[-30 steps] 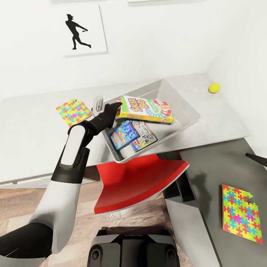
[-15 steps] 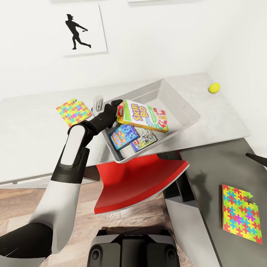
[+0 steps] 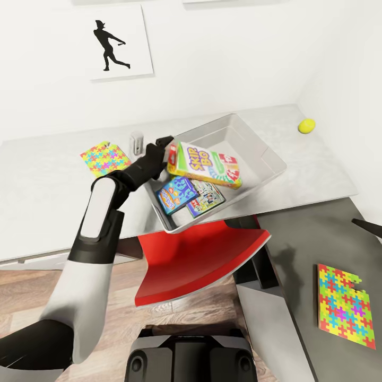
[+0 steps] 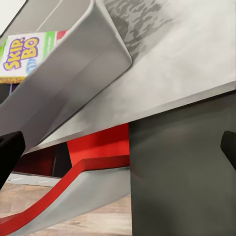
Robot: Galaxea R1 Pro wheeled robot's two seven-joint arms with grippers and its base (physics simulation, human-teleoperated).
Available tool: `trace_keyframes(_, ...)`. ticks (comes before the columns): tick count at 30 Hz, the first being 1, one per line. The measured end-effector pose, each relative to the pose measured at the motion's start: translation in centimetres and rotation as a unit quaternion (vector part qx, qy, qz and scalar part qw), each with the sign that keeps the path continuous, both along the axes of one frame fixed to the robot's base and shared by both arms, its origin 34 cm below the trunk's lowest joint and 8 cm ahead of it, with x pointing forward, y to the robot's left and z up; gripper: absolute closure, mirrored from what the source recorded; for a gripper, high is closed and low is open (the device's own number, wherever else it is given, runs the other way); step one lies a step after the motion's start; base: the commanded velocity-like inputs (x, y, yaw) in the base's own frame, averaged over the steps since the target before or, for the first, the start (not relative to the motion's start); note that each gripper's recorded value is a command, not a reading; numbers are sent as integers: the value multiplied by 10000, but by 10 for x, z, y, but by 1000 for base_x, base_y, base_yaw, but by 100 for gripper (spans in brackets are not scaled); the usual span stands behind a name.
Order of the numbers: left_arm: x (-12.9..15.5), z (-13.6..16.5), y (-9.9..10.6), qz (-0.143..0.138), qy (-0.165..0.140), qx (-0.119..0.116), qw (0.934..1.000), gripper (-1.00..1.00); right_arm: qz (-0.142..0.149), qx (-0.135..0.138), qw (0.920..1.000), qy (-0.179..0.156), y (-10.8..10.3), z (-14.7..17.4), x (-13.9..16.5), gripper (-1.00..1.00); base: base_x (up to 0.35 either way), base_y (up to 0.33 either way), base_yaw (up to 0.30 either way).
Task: Put all the toys in the child's room - the three board games (two on the bed and one on the table), the two jigsaw puzzles on the table, and the tennis ball on the table - inside the toy box on the table in the child's room.
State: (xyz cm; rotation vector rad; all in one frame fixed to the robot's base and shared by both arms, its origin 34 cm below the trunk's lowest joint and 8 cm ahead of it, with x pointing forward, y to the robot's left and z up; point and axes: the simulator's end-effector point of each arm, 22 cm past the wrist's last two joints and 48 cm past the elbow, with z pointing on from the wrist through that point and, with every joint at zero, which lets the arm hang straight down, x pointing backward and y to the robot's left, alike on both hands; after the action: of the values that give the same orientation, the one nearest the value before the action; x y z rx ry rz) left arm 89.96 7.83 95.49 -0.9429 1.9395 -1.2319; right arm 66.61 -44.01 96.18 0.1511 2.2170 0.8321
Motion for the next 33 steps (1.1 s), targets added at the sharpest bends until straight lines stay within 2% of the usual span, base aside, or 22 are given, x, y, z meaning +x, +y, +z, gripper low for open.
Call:
trace_keyframes(5,-4,18,3,-19,-131,-271,9995,-100,-3,26,10000,-2,2,-1,0,-100,0,0,0)
trace_keyframes(11,-13,16,15,15,-126,-332,9994,-100,31,55,10000,14,5,-3,0,-100,0,0,0)
trace_keyframes(23,-21,12,29,55,-138,-245,9996,-100,94,99,9999,51,12,-7,1,-100,0,0,0)
trace_keyframes(28,-24,17,39,57,-240,-141,9996,-100,105,131,9998,45,14,-7,1,-100,0,0,0)
trace_keyframes(30,-25,17,44,11,-280,-68,9996,-100,104,151,9998,44,16,-8,0,-100,0,0,0)
trace_keyframes(33,-30,20,42,-204,-373,-21,9991,-100,98,173,9998,45,17,-8,0,-100,0,0,0)
